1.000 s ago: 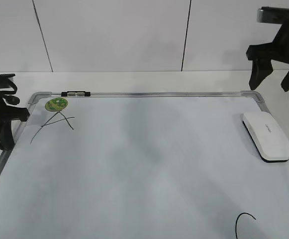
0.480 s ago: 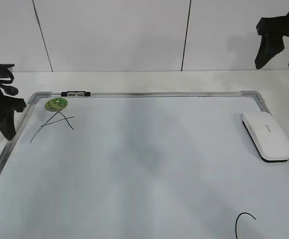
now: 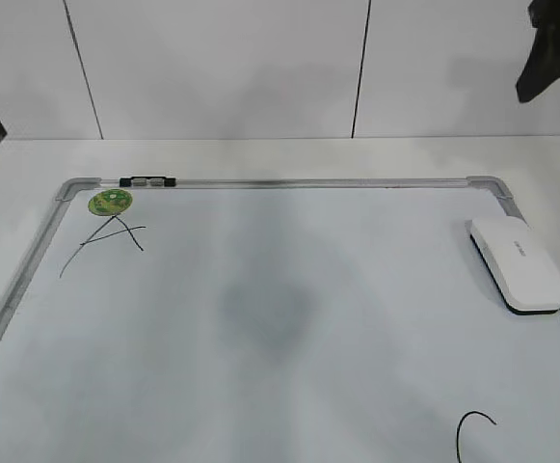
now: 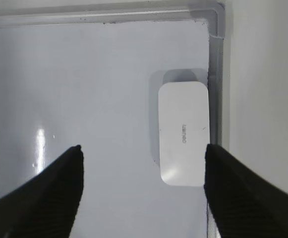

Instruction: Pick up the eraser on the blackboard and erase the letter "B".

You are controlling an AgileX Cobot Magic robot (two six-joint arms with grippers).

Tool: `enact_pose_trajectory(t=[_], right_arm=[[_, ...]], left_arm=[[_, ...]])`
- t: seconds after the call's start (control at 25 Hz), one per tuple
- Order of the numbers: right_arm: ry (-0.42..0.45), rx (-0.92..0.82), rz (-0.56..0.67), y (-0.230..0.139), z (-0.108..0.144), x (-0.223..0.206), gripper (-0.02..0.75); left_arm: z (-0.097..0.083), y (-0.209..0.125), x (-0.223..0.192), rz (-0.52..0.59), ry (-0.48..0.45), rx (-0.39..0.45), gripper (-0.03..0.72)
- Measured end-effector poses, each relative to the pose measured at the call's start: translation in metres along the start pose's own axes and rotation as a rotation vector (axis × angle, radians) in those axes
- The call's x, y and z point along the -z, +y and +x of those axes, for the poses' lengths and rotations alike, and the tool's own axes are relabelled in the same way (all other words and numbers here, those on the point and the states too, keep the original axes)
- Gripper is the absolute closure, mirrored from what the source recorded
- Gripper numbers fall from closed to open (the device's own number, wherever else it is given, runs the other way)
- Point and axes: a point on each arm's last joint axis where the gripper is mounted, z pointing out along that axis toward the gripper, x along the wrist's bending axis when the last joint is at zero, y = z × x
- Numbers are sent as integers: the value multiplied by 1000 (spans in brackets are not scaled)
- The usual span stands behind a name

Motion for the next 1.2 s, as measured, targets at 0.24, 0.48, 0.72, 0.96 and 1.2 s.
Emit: enact_pose_trajectory(t=[0.24,0.48,0.72,0.96,1.2], right_arm=[[1,6,-16,-54,0,35,162],[6,13,-53,-119,-2,66,166],[17,37,-234,-177,-1,115,167],[25,59,-415,-235,-2,148,167],[-25,77,-510,-291,-12,142,167]], left_arm=[[-5,-20,55,-145,-15,-7,411],[-9,-70,99,-258,-28,-14,447],[-11,-138,126,-351,-31,-24,452],[-12,-206,144,-488,-32,-37,452],[-10,-268,136,-592,-9,-74,452]])
